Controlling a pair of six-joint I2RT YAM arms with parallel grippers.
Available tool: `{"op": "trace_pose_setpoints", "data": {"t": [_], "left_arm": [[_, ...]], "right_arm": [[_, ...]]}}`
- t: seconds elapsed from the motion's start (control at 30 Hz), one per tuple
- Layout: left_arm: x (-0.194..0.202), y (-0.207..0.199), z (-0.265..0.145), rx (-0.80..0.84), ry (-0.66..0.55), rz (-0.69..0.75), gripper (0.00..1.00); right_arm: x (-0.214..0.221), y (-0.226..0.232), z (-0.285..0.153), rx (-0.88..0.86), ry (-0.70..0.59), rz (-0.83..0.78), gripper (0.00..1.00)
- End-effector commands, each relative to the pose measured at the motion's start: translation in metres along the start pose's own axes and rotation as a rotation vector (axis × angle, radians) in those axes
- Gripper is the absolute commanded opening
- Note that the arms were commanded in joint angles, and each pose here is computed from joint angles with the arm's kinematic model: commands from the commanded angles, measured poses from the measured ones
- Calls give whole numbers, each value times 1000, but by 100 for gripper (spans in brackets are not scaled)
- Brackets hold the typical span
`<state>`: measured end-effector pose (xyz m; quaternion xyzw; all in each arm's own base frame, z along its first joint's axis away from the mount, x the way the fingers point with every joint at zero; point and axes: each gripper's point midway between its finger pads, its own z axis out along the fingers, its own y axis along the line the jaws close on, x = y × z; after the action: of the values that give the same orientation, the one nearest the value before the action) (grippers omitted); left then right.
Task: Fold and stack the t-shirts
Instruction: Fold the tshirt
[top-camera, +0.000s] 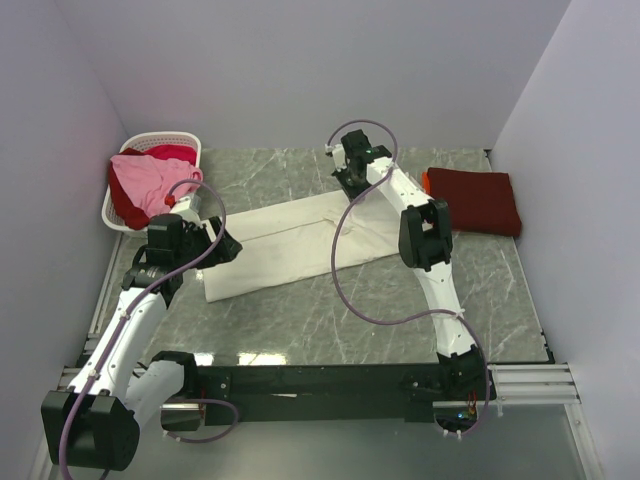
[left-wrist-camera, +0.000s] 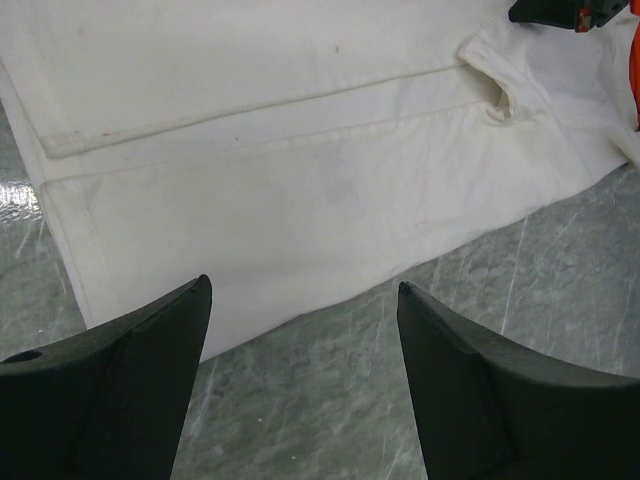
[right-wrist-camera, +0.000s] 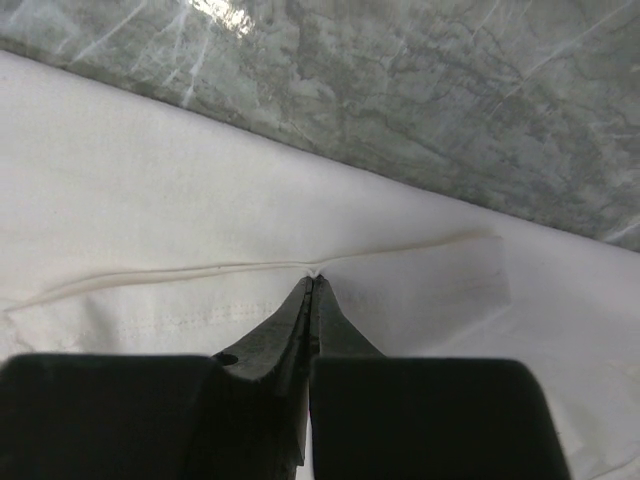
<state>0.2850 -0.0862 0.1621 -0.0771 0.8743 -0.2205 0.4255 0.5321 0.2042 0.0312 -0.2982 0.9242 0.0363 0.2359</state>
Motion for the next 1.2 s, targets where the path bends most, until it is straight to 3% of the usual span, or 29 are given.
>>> {"op": "trace_pose_setpoints", "data": {"t": [0.0,0.4,0.5,0.57,0.7,0.8,0.93,1.17], "left_arm": [[-4,-4,1,24,-19,29,80],[-4,-5,1,26,-17,30,80],[-3,-4,2,23,-13,29,80],[-3,-4,1,24,-13,29,80],[-2,-4,1,26,-12,29,80],[-3,-5,1,28,-14,30,80],[-4,-6,1,35,-18,30,80],[-4,-8,0,43,-18,29,80]], "right_arm": [[-48,-10,-47,44,-172,11,0],[-76,-1,-56,-9,-274,70,0],[-73,3,-49,-30,-264,73,12],[-67,4,-43,-27,-243,71,26],[-64,-6,-53,7,-250,72,38],[-61,0,-72,-47,-262,33,40],[-35,49,-87,-283,-226,-121,39],[-19,86,-90,-268,-211,-251,44]]}}
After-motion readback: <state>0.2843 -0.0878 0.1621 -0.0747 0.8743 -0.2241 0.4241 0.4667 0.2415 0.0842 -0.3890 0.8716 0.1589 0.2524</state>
